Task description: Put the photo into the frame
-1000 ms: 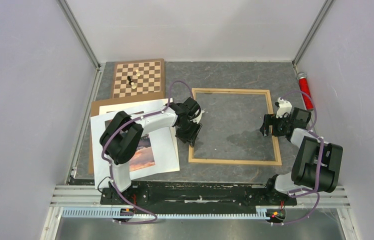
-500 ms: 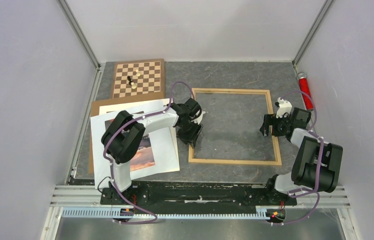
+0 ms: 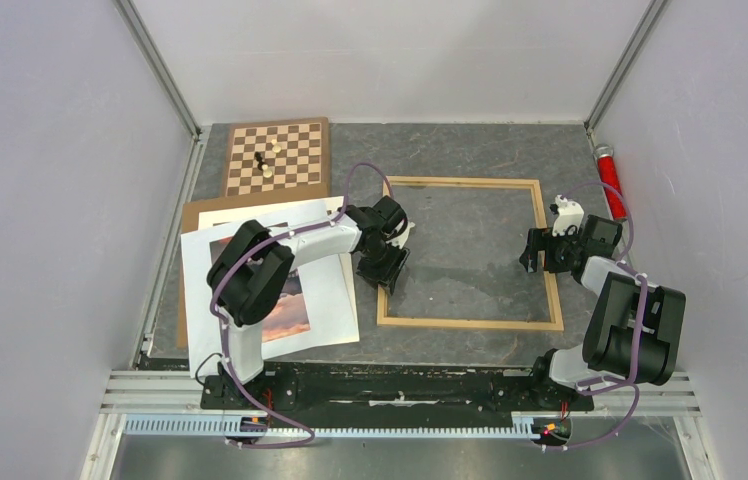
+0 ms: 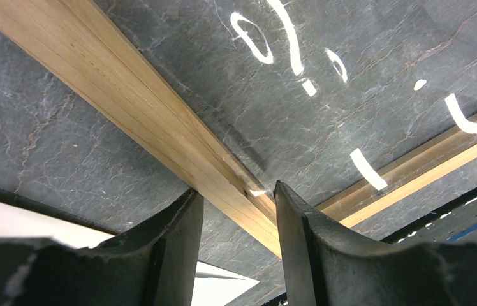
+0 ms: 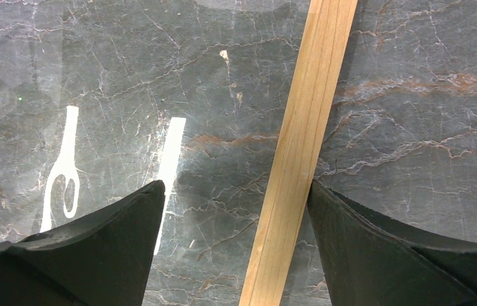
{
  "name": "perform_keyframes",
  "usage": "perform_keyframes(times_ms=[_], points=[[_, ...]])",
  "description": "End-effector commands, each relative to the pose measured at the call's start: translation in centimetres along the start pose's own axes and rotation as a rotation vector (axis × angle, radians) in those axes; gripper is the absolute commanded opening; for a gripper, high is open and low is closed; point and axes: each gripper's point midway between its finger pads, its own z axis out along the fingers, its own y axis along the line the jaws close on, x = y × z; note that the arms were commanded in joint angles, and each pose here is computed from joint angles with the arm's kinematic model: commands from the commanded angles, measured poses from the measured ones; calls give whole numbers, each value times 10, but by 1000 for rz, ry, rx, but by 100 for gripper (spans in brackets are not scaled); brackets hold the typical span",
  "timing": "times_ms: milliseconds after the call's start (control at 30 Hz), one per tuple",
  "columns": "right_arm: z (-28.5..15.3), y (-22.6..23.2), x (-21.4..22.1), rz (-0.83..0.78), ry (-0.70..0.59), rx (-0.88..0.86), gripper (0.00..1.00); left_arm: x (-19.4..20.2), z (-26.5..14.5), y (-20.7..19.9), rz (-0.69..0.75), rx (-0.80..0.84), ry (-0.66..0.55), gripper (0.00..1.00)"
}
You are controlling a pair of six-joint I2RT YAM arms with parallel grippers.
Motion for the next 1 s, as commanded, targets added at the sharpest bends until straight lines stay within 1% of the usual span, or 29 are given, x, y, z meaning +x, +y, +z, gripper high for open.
perform_keyframes(times_ms=[0,233,433,667,967], points=[[0,20,42,86,130,-66,85,-13,3,0,-18,-22,-46,52],[-1,19,36,80,113,-60,85,-46,-32,-6,5,0,-136,53],[-2,19,29,70,93,-61,85,-65,-58,2,-11,18,-186,54],[-8,18,21,50,70,-47,85,-61,-53,21,-57,21,-161,54],[-13,22,17,31,64,-67,84,-54,-36,27,-83,35,-115,54]])
